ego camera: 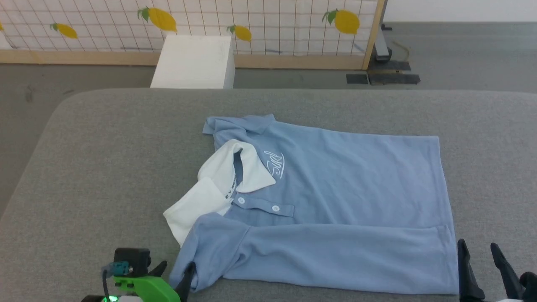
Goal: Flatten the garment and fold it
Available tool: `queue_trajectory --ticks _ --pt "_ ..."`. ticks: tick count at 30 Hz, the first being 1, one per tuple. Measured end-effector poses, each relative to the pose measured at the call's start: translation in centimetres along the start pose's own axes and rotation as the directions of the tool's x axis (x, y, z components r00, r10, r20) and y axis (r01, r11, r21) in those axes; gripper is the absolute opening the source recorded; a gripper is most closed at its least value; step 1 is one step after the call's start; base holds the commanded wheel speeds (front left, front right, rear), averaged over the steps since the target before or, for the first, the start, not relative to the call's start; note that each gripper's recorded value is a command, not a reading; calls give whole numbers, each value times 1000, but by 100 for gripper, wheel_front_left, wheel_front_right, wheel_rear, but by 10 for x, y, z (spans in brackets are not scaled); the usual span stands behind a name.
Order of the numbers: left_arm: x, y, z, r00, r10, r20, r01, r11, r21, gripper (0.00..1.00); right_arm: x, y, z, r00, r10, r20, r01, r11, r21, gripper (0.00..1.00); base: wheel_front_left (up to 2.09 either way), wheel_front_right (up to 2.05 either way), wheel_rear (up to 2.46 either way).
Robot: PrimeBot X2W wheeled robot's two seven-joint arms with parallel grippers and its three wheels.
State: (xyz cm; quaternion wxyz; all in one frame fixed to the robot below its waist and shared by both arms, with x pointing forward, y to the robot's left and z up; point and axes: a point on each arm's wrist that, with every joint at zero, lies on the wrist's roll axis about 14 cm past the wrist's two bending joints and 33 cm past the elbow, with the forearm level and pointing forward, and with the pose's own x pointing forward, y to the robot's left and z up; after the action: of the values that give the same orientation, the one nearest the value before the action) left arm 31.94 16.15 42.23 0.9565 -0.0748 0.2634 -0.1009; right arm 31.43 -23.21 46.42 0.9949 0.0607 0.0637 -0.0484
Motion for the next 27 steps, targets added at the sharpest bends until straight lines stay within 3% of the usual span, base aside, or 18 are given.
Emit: queue_trajectory --ticks 9,12,13,14,20,27 --pt "24 -7 -40 959 -53 -278 32 996 -81 100 1 -5 -12 999 -21 -44 22 1000 2 100 0 0 0" --pt "31 -10 -43 948 -72 -311 41 994 -105 100 1 -7 -14 998 -29 -53 29 1000 2 100 0 0 0" --pt "33 -11 -44 945 -81 -316 50 993 -103 73 1 -7 -15 998 -32 -56 32 999 3 100 0 0 0" --pt "35 -12 -44 945 -84 -317 54 993 -102 0 1 -8 -15 998 -33 -57 33 999 3 100 0 0 0" --pt "45 -16 -44 953 -101 -285 68 990 -123 0 0 -11 -19 997 -45 -69 45 999 5 100 0 0 0" --pt "43 -11 -28 986 -68 -152 43 985 -165 0 4 -9 -13 997 -38 -64 38 999 1 100 0 0 0"
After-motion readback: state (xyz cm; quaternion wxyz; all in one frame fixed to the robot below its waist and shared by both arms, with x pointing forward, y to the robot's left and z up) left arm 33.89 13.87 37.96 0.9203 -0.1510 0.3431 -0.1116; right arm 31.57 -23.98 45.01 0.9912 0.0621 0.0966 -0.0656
